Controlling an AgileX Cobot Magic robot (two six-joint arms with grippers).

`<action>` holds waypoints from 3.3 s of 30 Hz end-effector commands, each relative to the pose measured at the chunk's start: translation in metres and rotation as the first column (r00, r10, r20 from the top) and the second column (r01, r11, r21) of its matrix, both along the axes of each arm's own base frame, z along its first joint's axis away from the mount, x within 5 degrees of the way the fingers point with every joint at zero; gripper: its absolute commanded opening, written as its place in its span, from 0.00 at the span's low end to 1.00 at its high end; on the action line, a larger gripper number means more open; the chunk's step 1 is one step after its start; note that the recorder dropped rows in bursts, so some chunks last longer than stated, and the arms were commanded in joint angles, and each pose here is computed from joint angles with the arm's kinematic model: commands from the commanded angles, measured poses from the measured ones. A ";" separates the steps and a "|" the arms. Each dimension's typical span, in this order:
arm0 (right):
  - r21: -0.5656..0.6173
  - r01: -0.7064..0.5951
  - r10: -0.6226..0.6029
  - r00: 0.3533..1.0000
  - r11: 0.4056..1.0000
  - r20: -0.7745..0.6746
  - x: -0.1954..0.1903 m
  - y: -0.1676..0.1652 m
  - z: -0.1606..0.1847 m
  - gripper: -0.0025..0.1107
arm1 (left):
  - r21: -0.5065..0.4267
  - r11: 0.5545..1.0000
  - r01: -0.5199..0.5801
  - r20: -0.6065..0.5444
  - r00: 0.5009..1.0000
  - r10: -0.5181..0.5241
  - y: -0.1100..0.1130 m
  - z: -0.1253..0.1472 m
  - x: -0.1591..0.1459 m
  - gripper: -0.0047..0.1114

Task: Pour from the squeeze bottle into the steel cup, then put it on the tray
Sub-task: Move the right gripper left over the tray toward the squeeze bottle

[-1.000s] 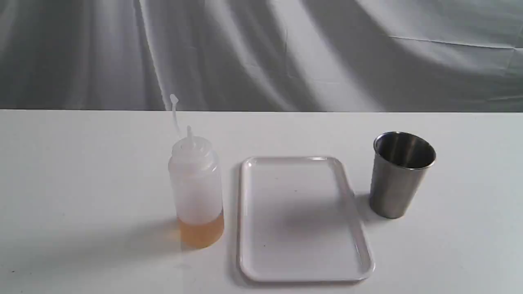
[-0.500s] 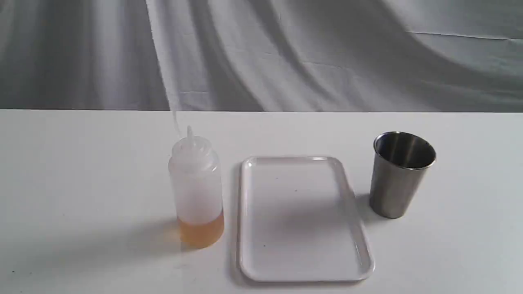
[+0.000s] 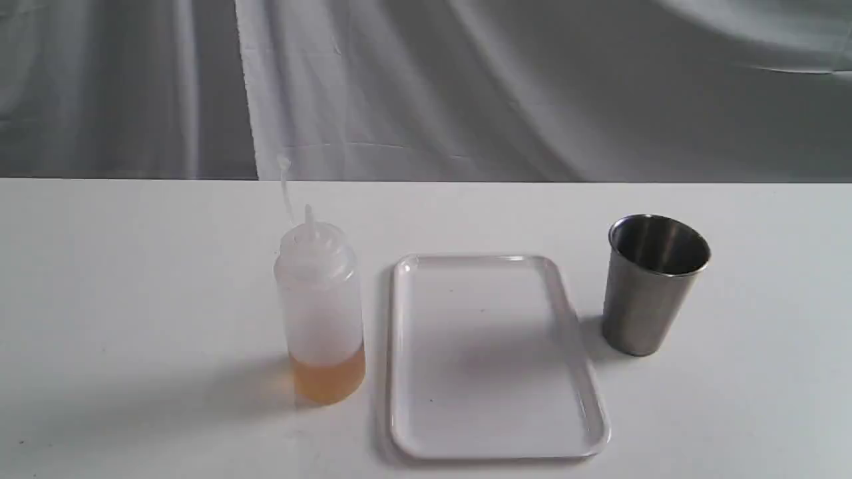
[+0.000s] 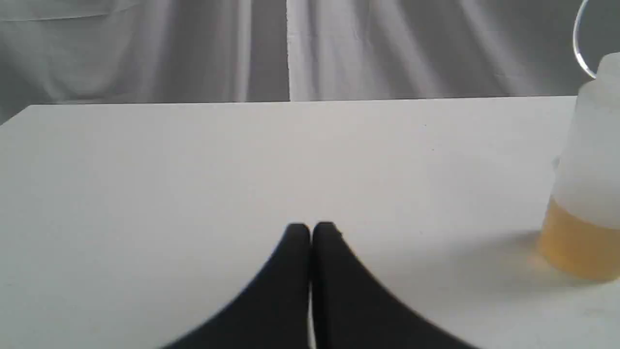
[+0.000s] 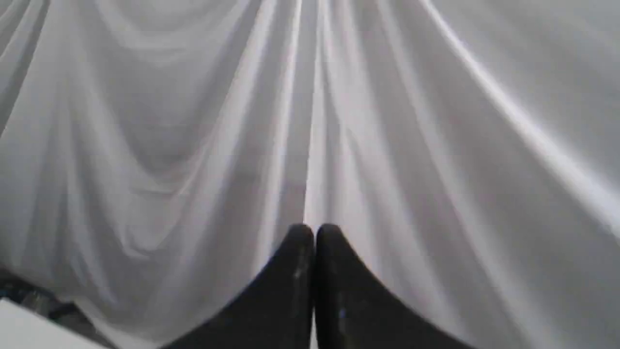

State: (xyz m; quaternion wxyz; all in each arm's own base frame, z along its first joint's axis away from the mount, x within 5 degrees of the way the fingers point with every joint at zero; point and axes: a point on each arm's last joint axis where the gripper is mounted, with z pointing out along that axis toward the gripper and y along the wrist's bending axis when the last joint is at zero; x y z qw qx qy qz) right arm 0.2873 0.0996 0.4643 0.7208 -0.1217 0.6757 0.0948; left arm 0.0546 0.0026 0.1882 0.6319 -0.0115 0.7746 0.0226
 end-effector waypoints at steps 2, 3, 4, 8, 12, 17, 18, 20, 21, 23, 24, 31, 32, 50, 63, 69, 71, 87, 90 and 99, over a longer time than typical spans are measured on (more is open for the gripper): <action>0.010 -0.082 0.082 0.995 0.997 -0.062 0.000 0.016 -0.043 0.02 | -0.001 1.000 0.008 0.007 1.000 -0.008 0.000 -0.001 0.000 0.04; 0.019 -0.099 0.100 0.992 0.995 -0.073 -0.001 0.019 -0.051 0.02 | -0.001 1.000 0.008 0.007 1.000 -0.008 0.000 -0.001 0.000 0.04; 0.023 -0.120 0.122 0.988 0.993 -0.092 -0.003 0.023 -0.063 0.02 | -0.001 1.000 0.008 0.007 1.000 -0.008 0.000 -0.001 0.000 0.04; 0.004 -0.179 0.178 0.977 0.984 -0.119 -0.011 0.034 -0.099 0.02 | -0.003 1.000 0.007 0.008 1.000 -0.007 0.000 -0.001 0.000 0.04; -0.043 -0.234 0.226 0.965 0.971 -0.133 -0.022 0.042 -0.132 0.02 | -0.003 1.000 0.007 0.008 1.000 -0.007 0.000 -0.001 0.000 0.04; -0.045 -0.264 0.255 0.955 0.963 -0.155 -0.034 0.042 -0.164 0.02 | -0.003 1.000 0.007 0.008 1.000 -0.007 0.000 -0.001 0.000 0.04; -0.042 -0.269 0.260 0.953 0.962 -0.155 -0.036 0.041 -0.169 0.02 | -0.003 1.000 0.007 0.008 1.000 -0.007 0.000 -0.001 0.000 0.04; -0.036 -0.278 0.269 0.951 0.960 -0.154 -0.040 0.040 -0.177 0.02 | -0.001 1.000 0.008 0.007 1.000 -0.008 0.000 -0.001 0.000 0.04; -0.033 -0.284 0.276 0.949 0.958 -0.152 -0.042 0.040 -0.180 0.02 | -0.001 1.000 0.008 0.007 1.000 -0.008 0.000 -0.001 0.000 0.04; -0.030 -0.298 0.290 0.945 0.954 -0.151 -0.046 0.041 -0.185 0.06 | -0.001 1.000 0.008 0.007 1.000 -0.008 0.000 -0.001 0.000 0.04; -0.031 -0.300 0.292 0.944 0.953 -0.153 -0.047 0.041 -0.187 0.10 | -0.001 1.000 0.008 0.007 1.000 -0.008 0.000 -0.001 0.000 0.04; -0.060 -0.317 0.303 0.936 0.946 -0.180 -0.044 0.044 -0.198 0.55 | -0.003 1.000 0.008 0.008 1.000 -0.007 0.000 -0.001 0.000 0.04; -0.060 -0.319 0.303 0.935 0.946 -0.185 -0.043 0.045 -0.200 0.64 | -0.003 1.000 0.008 0.008 1.000 -0.007 0.000 -0.001 0.000 0.04; -0.038 -0.438 0.424 0.886 0.898 -0.189 -0.033 0.084 -0.248 0.95 | -0.001 1.000 0.008 0.007 1.000 -0.008 0.000 -0.001 0.000 0.04; -0.057 -0.487 0.467 0.860 0.872 -0.205 -0.013 0.102 -0.277 0.95 | -0.003 1.000 0.008 0.008 1.000 -0.007 0.000 -0.001 0.000 0.04; -0.054 -0.473 0.452 0.866 0.880 -0.214 0.003 0.107 -0.285 0.95 | -0.001 1.000 0.008 0.007 1.000 -0.008 0.000 -0.001 0.000 0.04; -0.055 -0.469 0.448 0.867 0.881 -0.218 0.009 0.109 -0.288 0.95 | -0.001 1.000 0.008 0.007 1.000 -0.008 0.000 -0.001 0.000 0.04; -0.080 -0.432 0.402 0.882 0.898 -0.247 0.038 0.106 -0.307 0.95 | -0.003 1.000 0.007 0.008 1.000 -0.007 0.000 -0.001 0.000 0.04; -0.104 -0.449 0.410 0.872 0.888 -0.268 0.043 0.110 -0.312 0.95 | -0.003 1.000 0.007 0.008 1.000 -0.007 0.000 -0.001 0.000 0.04; -0.113 -0.434 0.392 0.878 0.894 -0.274 0.063 0.119 -0.317 0.95 | -0.001 1.000 0.008 0.007 1.000 -0.008 0.000 -0.001 0.000 0.04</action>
